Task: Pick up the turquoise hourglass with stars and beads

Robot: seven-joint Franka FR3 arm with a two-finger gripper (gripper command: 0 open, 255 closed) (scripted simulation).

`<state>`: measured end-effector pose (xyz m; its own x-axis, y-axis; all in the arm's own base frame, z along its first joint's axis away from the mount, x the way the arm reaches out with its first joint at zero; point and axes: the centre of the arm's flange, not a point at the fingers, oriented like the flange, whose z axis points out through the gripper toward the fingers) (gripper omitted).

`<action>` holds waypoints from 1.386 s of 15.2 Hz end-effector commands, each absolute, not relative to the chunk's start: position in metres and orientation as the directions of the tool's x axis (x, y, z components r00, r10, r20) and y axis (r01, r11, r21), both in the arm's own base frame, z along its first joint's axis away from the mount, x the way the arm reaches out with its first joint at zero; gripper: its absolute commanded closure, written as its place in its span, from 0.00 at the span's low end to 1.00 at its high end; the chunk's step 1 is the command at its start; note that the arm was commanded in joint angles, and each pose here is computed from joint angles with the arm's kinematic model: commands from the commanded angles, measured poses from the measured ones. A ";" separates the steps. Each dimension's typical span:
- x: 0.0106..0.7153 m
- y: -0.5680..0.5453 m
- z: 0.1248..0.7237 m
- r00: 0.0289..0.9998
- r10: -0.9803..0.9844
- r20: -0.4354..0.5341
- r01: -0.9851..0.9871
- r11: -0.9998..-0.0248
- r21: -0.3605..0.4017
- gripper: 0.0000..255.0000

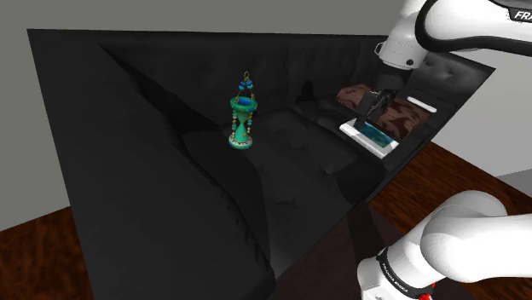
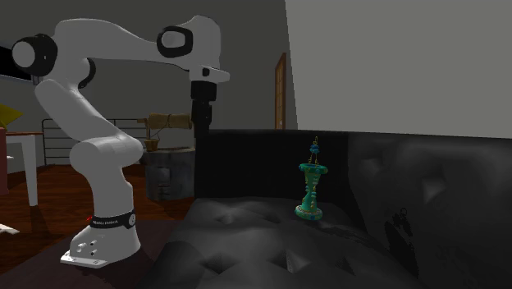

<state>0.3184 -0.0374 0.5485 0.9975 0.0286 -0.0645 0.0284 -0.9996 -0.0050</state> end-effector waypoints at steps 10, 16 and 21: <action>0.406 0.012 0.528 0.997 -0.066 0.031 -0.065 -0.997 -0.043 0.00; 0.468 0.040 0.520 0.987 -0.131 0.092 -0.124 -0.990 -0.074 0.00; 0.522 0.060 0.517 0.972 -0.185 0.141 -0.172 -0.980 -0.101 0.00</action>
<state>0.5089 0.0532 0.5208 0.9763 -0.1730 0.1303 -0.1615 -0.9823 -0.0943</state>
